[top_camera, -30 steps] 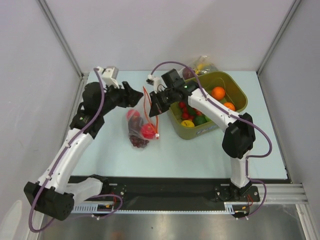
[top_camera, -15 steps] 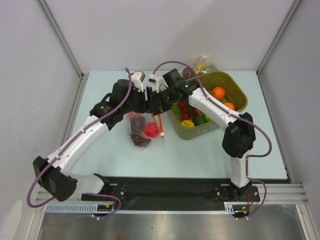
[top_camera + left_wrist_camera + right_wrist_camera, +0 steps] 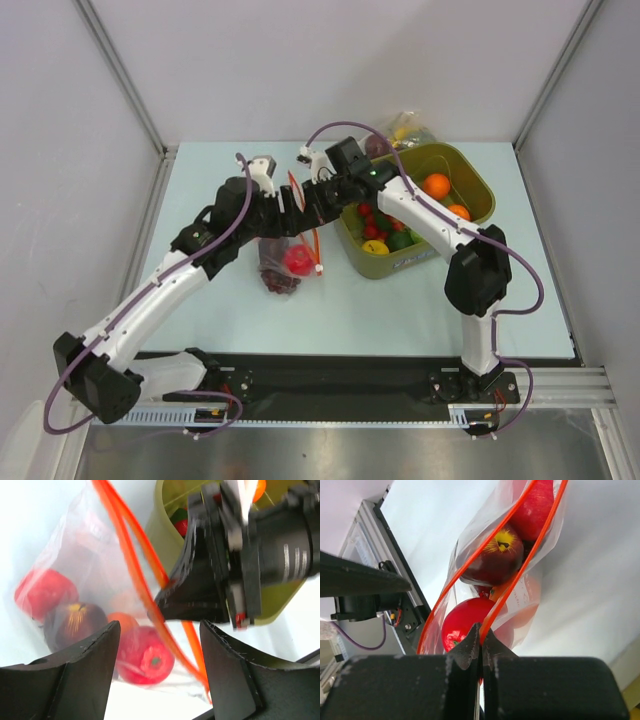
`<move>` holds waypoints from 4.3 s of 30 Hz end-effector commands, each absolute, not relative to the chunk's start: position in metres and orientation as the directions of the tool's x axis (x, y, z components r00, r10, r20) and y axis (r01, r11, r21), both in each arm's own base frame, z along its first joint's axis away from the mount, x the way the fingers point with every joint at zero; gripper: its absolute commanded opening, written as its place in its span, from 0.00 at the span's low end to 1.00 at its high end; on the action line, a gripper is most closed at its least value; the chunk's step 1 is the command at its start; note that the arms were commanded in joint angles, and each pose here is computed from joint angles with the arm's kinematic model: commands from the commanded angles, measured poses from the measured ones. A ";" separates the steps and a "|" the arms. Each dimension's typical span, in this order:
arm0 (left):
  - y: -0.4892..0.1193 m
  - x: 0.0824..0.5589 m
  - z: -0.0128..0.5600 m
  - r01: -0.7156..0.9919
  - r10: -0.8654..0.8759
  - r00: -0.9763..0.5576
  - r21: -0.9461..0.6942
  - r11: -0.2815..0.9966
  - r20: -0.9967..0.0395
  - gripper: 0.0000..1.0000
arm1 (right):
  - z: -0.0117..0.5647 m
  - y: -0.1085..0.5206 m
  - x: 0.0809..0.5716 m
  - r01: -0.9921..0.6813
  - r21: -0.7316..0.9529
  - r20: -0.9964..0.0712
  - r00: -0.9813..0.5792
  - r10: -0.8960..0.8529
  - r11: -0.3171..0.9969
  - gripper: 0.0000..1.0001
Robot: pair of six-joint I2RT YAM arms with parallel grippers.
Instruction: Open the zip-top bag and remove the fake food
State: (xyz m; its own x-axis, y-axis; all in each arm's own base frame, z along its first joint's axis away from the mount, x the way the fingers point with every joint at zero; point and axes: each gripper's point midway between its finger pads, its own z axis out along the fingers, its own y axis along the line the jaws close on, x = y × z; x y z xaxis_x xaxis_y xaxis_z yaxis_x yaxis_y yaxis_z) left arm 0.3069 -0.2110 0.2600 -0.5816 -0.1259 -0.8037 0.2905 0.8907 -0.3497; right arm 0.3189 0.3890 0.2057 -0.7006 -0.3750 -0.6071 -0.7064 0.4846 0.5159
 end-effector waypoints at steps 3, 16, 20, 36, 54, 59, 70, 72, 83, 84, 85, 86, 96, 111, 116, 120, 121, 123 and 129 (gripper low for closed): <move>-0.213 0.303 0.287 0.351 -0.198 -0.484 -0.396 0.849 -0.853 0.71 | 0.245 0.389 0.322 -0.725 0.540 -0.671 -0.677 -0.302 0.427 0.00; -0.209 0.319 0.249 0.243 -0.140 -0.584 -0.337 0.910 -0.800 0.70 | 0.244 0.388 0.320 -0.729 0.537 -0.672 -0.674 -0.307 0.425 0.00; -0.201 0.318 0.241 0.213 -0.121 -0.599 -0.302 0.929 -0.792 0.55 | 0.243 0.387 0.322 -0.727 0.537 -0.672 -0.675 -0.304 0.427 0.00; -0.152 0.313 0.268 0.104 -0.027 -0.589 -0.109 0.989 -0.808 0.01 | 0.233 0.333 0.367 -0.623 0.420 -0.666 -0.706 -0.242 0.660 0.00; -0.174 0.311 0.251 0.136 -0.091 -0.617 -0.220 0.966 -0.782 0.00 | 0.272 0.333 0.372 -0.620 0.404 -0.699 -0.684 -0.211 0.672 0.37; -0.188 0.311 0.258 0.181 -0.113 -0.612 -0.277 0.944 -0.783 0.00 | 0.316 0.346 0.354 -0.692 0.375 -0.772 -0.602 -0.206 0.617 0.60; -0.189 0.304 0.258 0.202 -0.117 -0.614 -0.299 0.933 -0.781 0.00 | 0.302 0.397 0.313 -0.772 0.441 -0.747 -0.599 -0.290 0.459 0.60; -0.190 0.302 0.260 0.210 -0.120 -0.609 -0.306 0.929 -0.784 0.00 | 0.291 0.400 0.311 -0.766 0.451 -0.728 -0.613 -0.307 0.459 0.60; -0.184 0.293 0.250 0.205 -0.110 -0.623 -0.297 0.933 -0.775 0.00 | 0.222 0.394 0.309 -0.718 0.442 -0.651 -0.669 -0.359 0.538 0.60; -0.185 0.292 0.251 0.211 -0.112 -0.621 -0.302 0.930 -0.776 0.01 | 0.219 0.394 0.308 -0.725 0.434 -0.653 -0.662 -0.369 0.535 0.61; -0.185 0.292 0.250 0.214 -0.114 -0.620 -0.306 0.928 -0.776 0.00 | 0.214 0.395 0.305 -0.728 0.432 -0.646 -0.662 -0.380 0.533 0.64; -0.187 0.291 0.250 0.220 -0.118 -0.617 -0.314 0.923 -0.778 0.00 | 0.212 0.398 0.300 -0.736 0.429 -0.645 -0.656 -0.393 0.524 0.66; -0.188 0.289 0.248 0.219 -0.118 -0.630 -0.322 0.921 -0.767 0.00 | 0.178 0.401 0.280 -0.759 0.378 -0.620 -0.633 -0.464 0.530 0.85; -0.187 0.277 0.250 0.214 -0.148 -0.643 -0.362 0.907 -0.751 0.00 | 0.140 0.401 0.280 -0.740 0.328 -0.654 -0.626 -0.424 0.587 0.91; -0.183 0.273 0.238 0.198 -0.146 -0.662 -0.360 0.912 -0.735 0.00 | 0.147 0.398 0.282 -0.736 0.314 -0.673 -0.618 -0.406 0.600 0.66; -0.183 0.273 0.231 0.195 -0.133 -0.672 -0.348 0.917 -0.728 0.00 | 0.172 0.397 0.283 -0.748 0.305 -0.711 -0.591 -0.381 0.590 0.48; -0.185 0.273 0.232 0.202 -0.131 -0.674 -0.352 0.914 -0.727 0.00 | 0.179 0.396 0.281 -0.749 0.306 -0.717 -0.587 -0.375 0.588 0.47; -0.188 0.275 0.232 0.212 -0.123 -0.673 -0.349 0.913 -0.729 0.00 | 0.190 0.395 0.280 -0.749 0.310 -0.722 -0.586 -0.367 0.586 0.46; -0.189 0.282 0.232 0.218 -0.103 -0.670 -0.328 0.919 -0.735 0.01 | 0.221 0.391 0.278 -0.758 0.303 -0.748 -0.565 -0.349 0.578 0.43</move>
